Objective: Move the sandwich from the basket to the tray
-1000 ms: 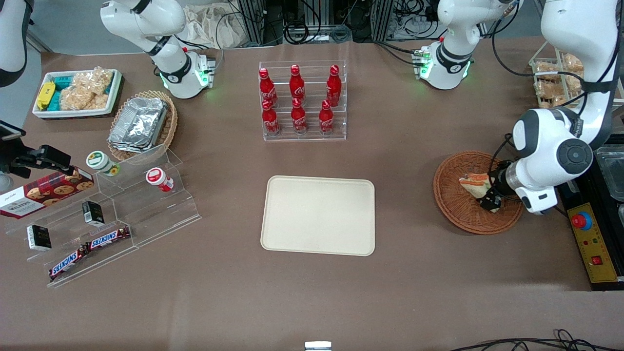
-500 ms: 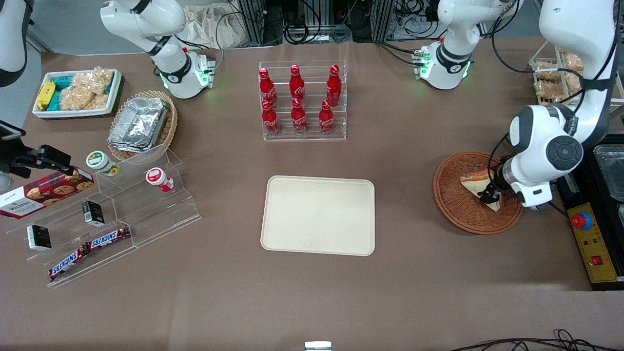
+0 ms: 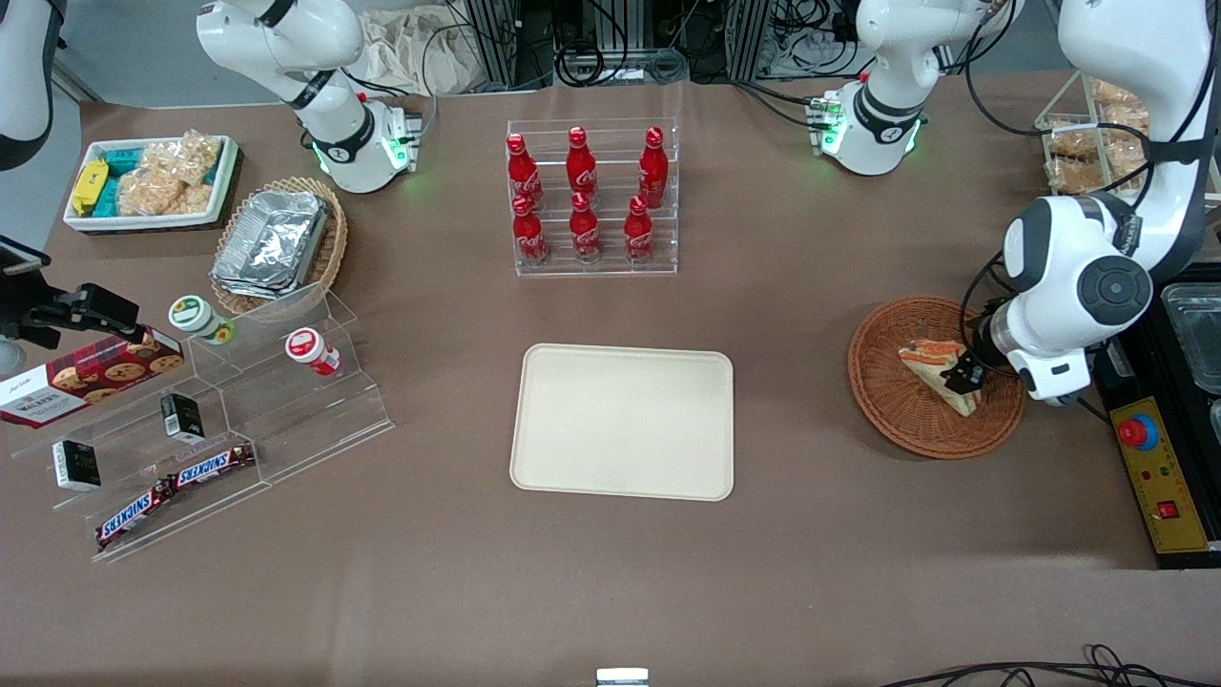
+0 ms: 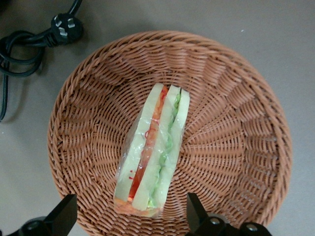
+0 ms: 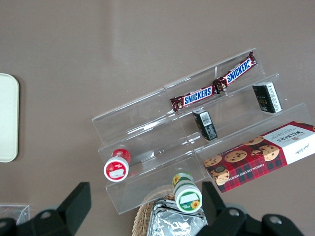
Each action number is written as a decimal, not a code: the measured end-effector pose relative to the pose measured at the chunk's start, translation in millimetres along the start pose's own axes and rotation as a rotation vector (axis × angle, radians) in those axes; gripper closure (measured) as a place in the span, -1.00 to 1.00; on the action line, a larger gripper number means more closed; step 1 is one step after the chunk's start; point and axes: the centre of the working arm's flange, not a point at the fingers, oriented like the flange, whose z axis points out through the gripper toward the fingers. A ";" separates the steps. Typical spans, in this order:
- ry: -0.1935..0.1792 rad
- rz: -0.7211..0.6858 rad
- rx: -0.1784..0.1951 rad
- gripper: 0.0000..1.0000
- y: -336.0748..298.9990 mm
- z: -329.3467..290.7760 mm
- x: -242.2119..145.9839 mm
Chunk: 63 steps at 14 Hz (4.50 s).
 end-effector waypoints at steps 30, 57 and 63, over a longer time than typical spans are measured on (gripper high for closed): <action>0.026 0.338 -0.079 0.66 76.5 -266.8 -79.1; 0.161 0.807 -0.113 -1.00 245.4 -117.5 -273.6; 0.107 0.658 -0.130 -0.96 164.8 -225.6 -153.9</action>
